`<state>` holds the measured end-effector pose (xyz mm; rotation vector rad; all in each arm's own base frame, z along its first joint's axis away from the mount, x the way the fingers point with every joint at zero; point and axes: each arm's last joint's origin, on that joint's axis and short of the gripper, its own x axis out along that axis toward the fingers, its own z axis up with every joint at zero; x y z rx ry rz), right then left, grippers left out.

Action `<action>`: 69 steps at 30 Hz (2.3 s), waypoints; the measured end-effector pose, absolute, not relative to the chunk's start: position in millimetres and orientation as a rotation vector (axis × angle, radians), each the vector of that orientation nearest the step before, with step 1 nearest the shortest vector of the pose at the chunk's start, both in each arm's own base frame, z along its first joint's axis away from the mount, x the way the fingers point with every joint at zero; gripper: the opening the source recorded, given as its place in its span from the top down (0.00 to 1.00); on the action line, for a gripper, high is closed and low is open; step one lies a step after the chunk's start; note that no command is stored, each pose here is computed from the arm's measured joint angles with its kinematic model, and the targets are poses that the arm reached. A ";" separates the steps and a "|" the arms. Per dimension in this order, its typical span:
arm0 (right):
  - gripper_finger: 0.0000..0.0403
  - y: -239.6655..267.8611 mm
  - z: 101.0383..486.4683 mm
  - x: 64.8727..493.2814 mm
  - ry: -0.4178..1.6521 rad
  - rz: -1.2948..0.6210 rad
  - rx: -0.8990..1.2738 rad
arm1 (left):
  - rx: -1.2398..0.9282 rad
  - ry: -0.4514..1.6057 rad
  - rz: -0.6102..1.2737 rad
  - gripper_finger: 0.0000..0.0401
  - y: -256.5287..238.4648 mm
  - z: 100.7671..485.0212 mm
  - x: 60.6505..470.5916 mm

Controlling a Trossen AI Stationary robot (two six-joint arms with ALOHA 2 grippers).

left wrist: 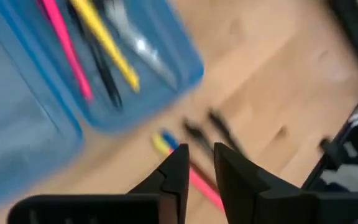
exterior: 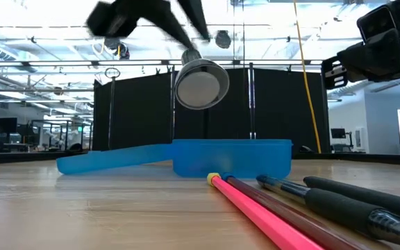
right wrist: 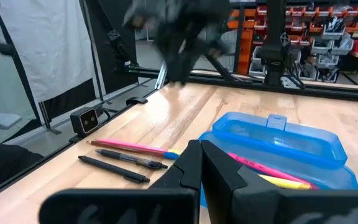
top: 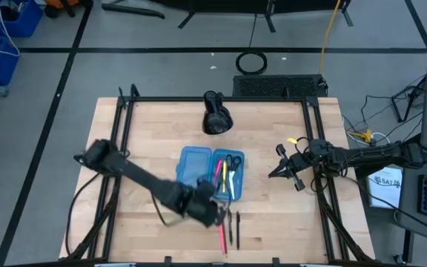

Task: Pick & place school supplies into a supply box
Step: Put the pink pen into the blue supply box

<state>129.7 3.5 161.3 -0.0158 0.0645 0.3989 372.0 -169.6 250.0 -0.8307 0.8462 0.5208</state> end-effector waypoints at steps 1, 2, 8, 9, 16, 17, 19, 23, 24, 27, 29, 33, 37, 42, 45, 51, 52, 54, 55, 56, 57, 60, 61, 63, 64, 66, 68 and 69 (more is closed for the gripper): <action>1.00 3.5 161.3 129.7 0.065 0.399 -0.016 | -0.842 0.864 0.526 0.83 -179.0 239.3 372.7; 1.00 3.5 161.2 129.7 0.065 0.398 -0.016 | -0.857 0.871 0.531 0.83 -186.5 229.2 374.8; 1.00 3.3 162.7 129.8 0.049 0.393 -0.024 | -0.895 0.875 0.410 0.84 -219.2 175.3 397.8; 1.00 3.4 163.4 129.9 0.042 0.393 -0.026 | -0.894 0.873 0.381 0.84 -222.1 168.3 401.6; 1.00 3.3 164.2 129.9 0.034 0.391 -0.027 | -0.854 0.899 0.386 0.85 -222.0 152.5 404.8; 1.00 3.3 164.2 130.0 0.034 0.391 -0.027 | -0.847 0.907 0.394 0.85 -221.6 151.9 403.8; 1.00 3.3 164.1 130.0 0.034 0.391 -0.027 | -0.848 0.926 0.398 0.85 -221.3 151.1 402.7; 1.00 3.2 164.1 130.0 0.034 0.390 -0.028 | -0.856 0.936 0.406 0.85 -221.4 146.9 403.2; 1.00 3.3 164.0 130.0 0.035 0.390 -0.027 | -0.854 0.940 0.413 0.85 -221.1 145.2 403.2; 1.00 3.2 164.0 129.9 0.035 0.390 -0.028 | -0.856 0.935 0.418 0.85 -219.6 144.7 404.2; 1.00 3.2 164.0 129.9 0.036 0.390 -0.027 | -0.864 0.926 0.412 0.85 -219.3 144.4 406.0; 1.00 3.3 164.0 129.9 0.035 0.390 -0.028 | -0.863 0.935 0.427 0.85 -217.2 138.0 407.6; 1.00 3.2 164.0 129.9 0.035 0.390 -0.027 | -0.870 0.948 0.435 0.85 -217.2 137.2 406.7; 1.00 3.2 164.1 130.0 0.036 0.390 -0.027 | -0.882 0.973 0.451 0.84 -220.9 135.9 402.4; 1.00 3.3 164.0 130.0 0.036 0.391 -0.027 | -0.893 1.001 0.464 0.85 -223.7 134.7 398.6; 1.00 3.2 164.0 130.0 0.036 0.390 -0.027 | -0.872 0.991 0.432 0.84 -224.6 139.5 398.8; 1.00 3.2 164.0 129.9 0.036 0.390 -0.027 | -0.878 0.988 0.427 0.84 -224.1 143.1 398.5; 1.00 3.3 164.1 130.0 0.036 0.390 -0.027 | -0.885 0.994 0.415 0.84 -223.0 153.2 396.0; 1.00 3.3 164.0 129.9 0.036 0.390 -0.027 | -0.889 0.990 0.408 0.84 -222.4 159.2 394.9; 1.00 3.3 164.0 129.9 0.036 0.390 -0.027 | -0.887 0.980 0.411 0.84 -221.2 165.3 393.3; 1.00 3.2 163.9 129.9 0.036 0.390 -0.027 | -0.874 0.967 0.427 0.84 -219.3 170.7 391.2; 1.00 3.3 164.0 130.0 0.036 0.390 -0.027 | -0.820 0.923 0.468 0.84 -212.5 184.0 386.8; 1.00 3.3 164.2 129.9 0.034 0.390 -0.027 | -0.803 0.923 0.475 0.84 -209.5 185.0 387.0; 1.00 3.2 164.2 129.9 0.034 0.390 -0.027 | -0.759 0.953 0.465 0.84 -203.2 182.8 389.1; 1.00 3.3 164.2 130.0 0.034 0.391 -0.027 | -0.739 0.984 0.454 0.84 -200.1 178.7 390.9; 1.00 3.3 164.2 129.9 0.034 0.390 -0.027 | -0.764 1.045 0.438 0.84 -193.8 168.2 396.7; 1.00 3.3 164.3 130.0 0.033 0.390 -0.027 | -0.776 1.110 0.451 0.84 -186.0 159.4 399.0; 1.00 3.3 164.3 130.0 0.032 0.391 -0.027 | -0.770 1.127 0.470 0.84 -182.1 157.8 398.7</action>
